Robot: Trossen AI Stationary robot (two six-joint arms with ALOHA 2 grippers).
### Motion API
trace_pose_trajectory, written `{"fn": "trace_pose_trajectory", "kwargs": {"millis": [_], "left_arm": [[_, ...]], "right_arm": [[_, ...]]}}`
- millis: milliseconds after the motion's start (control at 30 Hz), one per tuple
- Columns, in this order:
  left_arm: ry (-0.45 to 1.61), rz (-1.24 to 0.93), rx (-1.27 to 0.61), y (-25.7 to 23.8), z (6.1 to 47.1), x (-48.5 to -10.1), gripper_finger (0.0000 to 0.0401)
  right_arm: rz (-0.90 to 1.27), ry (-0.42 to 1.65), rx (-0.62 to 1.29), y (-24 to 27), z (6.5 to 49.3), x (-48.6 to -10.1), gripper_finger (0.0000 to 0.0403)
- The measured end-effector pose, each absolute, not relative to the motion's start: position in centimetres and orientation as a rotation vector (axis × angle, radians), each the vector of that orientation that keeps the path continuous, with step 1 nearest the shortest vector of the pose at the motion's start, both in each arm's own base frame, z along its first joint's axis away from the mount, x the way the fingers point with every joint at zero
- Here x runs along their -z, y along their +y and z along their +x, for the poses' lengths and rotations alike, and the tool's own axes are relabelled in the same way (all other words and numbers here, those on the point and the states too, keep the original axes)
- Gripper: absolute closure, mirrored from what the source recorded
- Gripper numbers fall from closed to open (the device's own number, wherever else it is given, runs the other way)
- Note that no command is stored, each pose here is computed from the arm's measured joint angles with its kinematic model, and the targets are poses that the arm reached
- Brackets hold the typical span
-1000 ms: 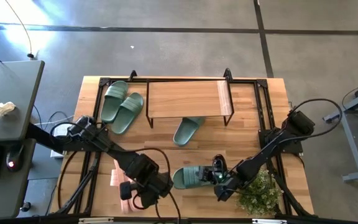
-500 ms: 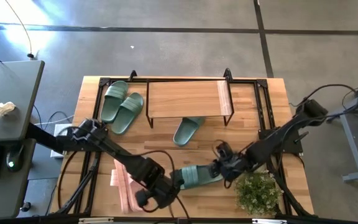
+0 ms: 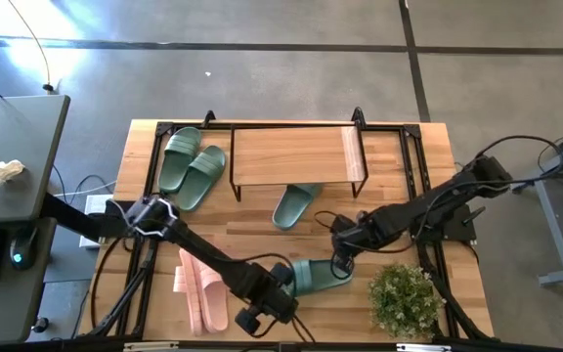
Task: Pick and place slides into the shelf
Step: Put the green slide under the shelf
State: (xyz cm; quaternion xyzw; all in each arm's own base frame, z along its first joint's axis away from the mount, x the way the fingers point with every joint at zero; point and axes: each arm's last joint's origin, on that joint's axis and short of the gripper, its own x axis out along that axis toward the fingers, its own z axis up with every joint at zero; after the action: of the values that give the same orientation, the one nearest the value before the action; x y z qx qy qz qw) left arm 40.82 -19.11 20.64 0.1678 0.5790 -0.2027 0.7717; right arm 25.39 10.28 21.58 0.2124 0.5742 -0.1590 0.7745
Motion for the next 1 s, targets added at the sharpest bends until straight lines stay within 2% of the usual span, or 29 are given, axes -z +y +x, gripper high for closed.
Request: {"fn": "trace_pose_trajectory", "kwargs": {"millis": [233,700,1000], "left_arm": [[1.325,0.3,0.408,-20.5,41.4,-16.6,0.0401],[1.334,0.337,0.234,-20.0,41.5,-16.2,0.0401],[1.346,0.351,0.159,-18.7,42.0,-16.0,0.0401]], "right_arm": [[0.357,1.32,0.269,9.7,25.8,-20.6,0.0403],[0.298,1.427,0.078,9.5,27.2,-18.5,0.0403],[0.276,1.492,0.06,10.5,27.4,-16.8,0.0403]]}}
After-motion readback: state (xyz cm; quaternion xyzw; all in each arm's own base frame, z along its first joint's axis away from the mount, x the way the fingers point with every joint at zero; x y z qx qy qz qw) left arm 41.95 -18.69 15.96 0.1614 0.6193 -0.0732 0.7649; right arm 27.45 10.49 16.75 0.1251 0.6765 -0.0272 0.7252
